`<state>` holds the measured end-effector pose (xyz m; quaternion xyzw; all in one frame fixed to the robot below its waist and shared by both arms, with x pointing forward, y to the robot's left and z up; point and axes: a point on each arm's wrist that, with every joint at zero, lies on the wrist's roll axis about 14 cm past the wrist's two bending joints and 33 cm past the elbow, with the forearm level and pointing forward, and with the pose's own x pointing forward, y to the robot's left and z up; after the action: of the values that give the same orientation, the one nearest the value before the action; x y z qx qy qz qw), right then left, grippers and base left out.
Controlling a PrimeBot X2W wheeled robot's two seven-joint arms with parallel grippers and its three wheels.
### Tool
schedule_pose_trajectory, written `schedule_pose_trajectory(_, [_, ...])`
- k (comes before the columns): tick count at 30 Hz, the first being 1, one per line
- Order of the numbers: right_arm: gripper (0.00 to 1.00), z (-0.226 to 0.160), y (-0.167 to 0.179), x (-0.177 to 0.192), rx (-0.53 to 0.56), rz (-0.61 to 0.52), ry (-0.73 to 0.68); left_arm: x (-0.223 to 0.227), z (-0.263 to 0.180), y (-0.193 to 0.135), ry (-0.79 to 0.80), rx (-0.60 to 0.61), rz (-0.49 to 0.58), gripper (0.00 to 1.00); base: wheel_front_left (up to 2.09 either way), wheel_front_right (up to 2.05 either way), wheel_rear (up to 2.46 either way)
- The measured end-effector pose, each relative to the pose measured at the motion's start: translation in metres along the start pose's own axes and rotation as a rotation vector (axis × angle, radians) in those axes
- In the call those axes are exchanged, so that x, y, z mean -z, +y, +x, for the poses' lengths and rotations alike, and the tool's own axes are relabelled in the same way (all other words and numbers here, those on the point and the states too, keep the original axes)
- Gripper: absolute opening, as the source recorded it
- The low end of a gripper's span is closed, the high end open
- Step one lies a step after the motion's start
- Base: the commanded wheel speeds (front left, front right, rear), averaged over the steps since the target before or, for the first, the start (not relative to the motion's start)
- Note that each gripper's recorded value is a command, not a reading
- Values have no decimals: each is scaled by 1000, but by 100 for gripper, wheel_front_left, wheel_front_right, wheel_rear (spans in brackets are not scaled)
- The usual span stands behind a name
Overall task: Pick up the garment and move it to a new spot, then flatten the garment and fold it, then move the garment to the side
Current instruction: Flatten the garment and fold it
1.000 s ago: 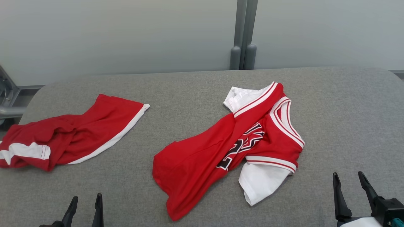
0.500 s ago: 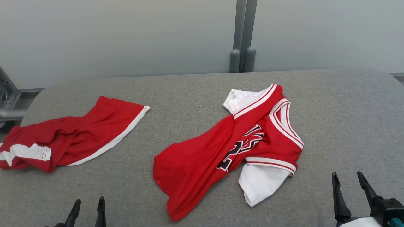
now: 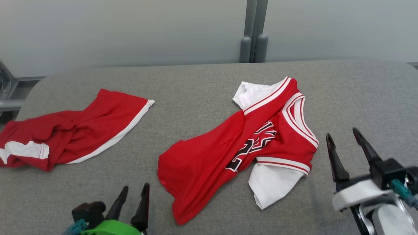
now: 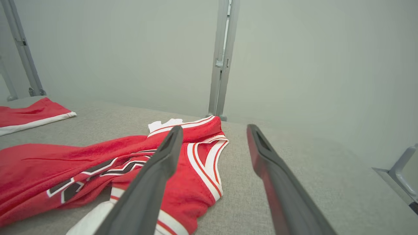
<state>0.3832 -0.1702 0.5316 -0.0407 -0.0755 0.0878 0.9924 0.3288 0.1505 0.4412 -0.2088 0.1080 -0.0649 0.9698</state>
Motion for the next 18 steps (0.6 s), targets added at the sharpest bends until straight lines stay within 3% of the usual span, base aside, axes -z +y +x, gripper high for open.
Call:
schedule_pose_trajectory(2, [100,22,3,-9,-50,-40,-30,6,12,-10,47,15,-65,100,0,0,0])
schedule_pose_trajectory(10, [100,110,-7,-47,-162,-205,-125,34,46,-18,213,13,-125,100,0,0,0])
schedule_pose_trajectory(18, [100,165,7,-56,-253,-246,-154,73,52,-5,369,-61,-182,100,0,0,0])
